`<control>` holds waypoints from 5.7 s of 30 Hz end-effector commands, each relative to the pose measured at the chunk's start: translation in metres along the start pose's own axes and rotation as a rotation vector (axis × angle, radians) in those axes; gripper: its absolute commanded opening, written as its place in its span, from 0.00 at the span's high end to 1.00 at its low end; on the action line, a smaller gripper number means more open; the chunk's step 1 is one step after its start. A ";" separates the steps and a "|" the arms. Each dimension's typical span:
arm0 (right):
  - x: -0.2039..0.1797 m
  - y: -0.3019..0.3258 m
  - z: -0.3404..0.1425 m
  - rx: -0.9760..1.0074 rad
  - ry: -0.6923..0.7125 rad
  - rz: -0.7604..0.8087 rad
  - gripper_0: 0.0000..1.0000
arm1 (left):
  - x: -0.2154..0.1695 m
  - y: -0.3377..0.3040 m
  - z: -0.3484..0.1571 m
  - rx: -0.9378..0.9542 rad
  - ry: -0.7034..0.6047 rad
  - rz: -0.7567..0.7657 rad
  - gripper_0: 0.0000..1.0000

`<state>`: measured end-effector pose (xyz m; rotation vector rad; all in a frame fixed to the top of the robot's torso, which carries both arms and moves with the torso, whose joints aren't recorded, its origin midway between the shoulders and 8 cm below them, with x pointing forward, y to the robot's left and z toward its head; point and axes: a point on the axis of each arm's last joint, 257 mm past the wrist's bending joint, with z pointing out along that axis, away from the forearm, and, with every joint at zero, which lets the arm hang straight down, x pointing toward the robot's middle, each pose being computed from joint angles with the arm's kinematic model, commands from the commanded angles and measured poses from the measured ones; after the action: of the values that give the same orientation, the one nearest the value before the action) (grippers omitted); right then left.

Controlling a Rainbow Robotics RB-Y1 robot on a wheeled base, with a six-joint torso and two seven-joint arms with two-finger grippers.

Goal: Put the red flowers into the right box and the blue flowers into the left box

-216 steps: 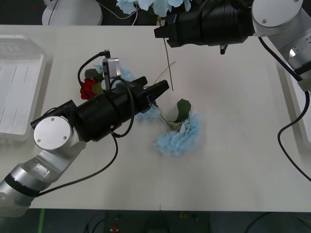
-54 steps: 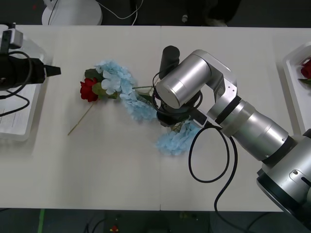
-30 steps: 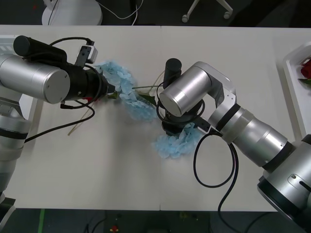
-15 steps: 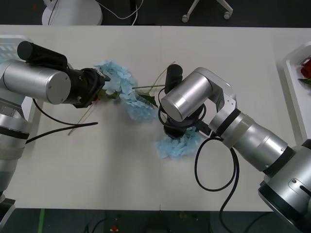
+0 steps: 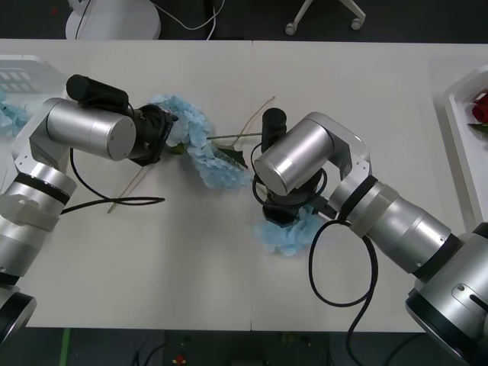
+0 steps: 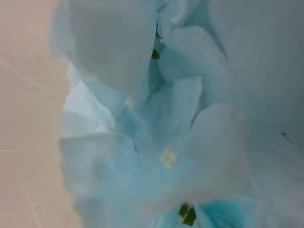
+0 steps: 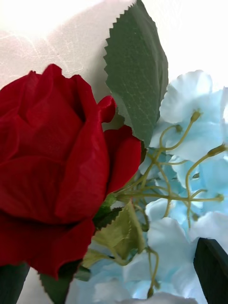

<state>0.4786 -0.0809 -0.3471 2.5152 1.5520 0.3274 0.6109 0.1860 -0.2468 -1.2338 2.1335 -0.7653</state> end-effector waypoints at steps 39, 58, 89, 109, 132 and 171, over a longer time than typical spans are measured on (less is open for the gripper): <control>-0.065 0.043 -0.034 -0.023 -0.088 -0.037 0.09 | -0.039 -0.026 0.009 0.122 -0.092 -0.007 1.00; -0.030 0.005 -0.010 0.056 0.032 -0.043 0.09 | -0.019 -0.121 -0.075 0.327 -0.071 0.404 1.00; -0.063 -0.013 0.017 0.090 -0.008 -0.055 0.47 | -0.095 -0.085 -0.124 0.318 -0.081 0.821 0.00; -0.083 0.005 0.019 0.070 -0.023 -0.086 1.00 | -0.059 -0.050 -0.055 0.266 0.012 0.650 0.00; -0.085 0.148 -0.142 -0.375 0.032 -1.220 1.00 | 0.000 -0.103 0.023 0.225 -0.080 0.556 0.00; 0.139 0.092 -0.318 -1.432 0.428 -2.010 1.00 | -0.010 -0.114 0.034 0.211 -0.119 0.614 1.00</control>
<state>0.5450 -0.0211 -0.0492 -0.3866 1.9541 0.8992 0.6892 0.1645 -0.2553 -0.5102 2.1468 -0.5302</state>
